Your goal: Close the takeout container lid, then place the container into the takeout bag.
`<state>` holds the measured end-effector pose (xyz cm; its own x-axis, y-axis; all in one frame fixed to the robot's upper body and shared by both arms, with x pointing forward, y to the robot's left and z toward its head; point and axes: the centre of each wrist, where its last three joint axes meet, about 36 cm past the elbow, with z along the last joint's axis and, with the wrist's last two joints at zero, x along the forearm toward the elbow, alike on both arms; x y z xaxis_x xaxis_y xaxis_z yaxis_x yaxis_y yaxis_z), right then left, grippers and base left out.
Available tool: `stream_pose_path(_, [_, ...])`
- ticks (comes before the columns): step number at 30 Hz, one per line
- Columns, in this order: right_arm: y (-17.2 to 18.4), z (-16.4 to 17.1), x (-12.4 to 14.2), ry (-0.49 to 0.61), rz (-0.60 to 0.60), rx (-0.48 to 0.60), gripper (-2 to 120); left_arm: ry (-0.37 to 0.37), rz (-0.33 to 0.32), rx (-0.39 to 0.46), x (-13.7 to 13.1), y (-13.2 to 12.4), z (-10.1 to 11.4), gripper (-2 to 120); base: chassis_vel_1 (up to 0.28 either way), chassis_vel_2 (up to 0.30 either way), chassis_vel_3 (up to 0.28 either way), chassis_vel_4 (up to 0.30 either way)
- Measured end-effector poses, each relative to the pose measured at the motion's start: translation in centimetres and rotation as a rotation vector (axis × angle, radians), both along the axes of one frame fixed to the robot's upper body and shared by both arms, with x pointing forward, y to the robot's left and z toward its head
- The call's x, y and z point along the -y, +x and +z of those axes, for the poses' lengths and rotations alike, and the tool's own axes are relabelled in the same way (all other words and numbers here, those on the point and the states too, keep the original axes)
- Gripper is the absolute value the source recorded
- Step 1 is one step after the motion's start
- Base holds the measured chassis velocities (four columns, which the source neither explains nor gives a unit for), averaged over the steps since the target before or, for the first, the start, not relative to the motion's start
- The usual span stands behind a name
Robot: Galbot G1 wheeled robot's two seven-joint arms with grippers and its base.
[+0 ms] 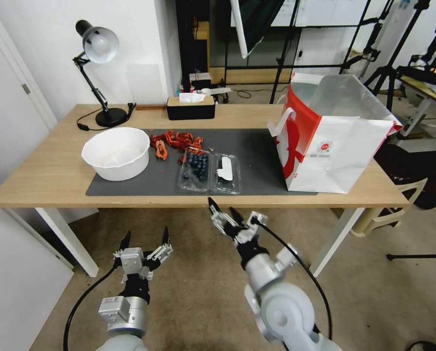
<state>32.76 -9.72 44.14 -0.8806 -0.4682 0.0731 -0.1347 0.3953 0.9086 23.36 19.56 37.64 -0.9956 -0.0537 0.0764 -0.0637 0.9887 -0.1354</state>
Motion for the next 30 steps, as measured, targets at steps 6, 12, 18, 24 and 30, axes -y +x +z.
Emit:
stream_pose_path(6, [2.5, 1.8, -1.4, 0.160, -0.019, -0.120, 100, 0.002, 0.002, -0.001, -0.1, 0.0, 0.0, 100, 0.000, 0.000, 0.000, 0.000])
stream_pose_path(12, [4.5, 2.4, -2.2, 0.209, -0.060, -0.191, 100, 0.007, 0.007, -0.007, -0.2, 0.0, -0.3, 100, 0.000, 0.000, 0.000, 0.000])
stream_pose_path(18, [5.9, 2.6, -2.7, 0.227, -0.093, -0.235, 100, 0.008, 0.009, -0.006, -0.3, 0.1, -0.4, 100, 0.000, 0.000, 0.000, 0.000])
stream_pose_path(24, [6.6, 2.6, -2.9, 0.230, -0.103, -0.253, 100, 0.009, 0.009, -0.007, -0.3, 0.2, -0.5, 100, 0.000, 0.000, 0.000, 0.000])
stream_pose_path(30, [7.2, 2.3, -2.9, 0.219, -0.114, -0.266, 100, 0.009, 0.009, -0.010, -0.3, 0.3, -0.6, 100, 0.000, 0.000, 0.000, 0.000])
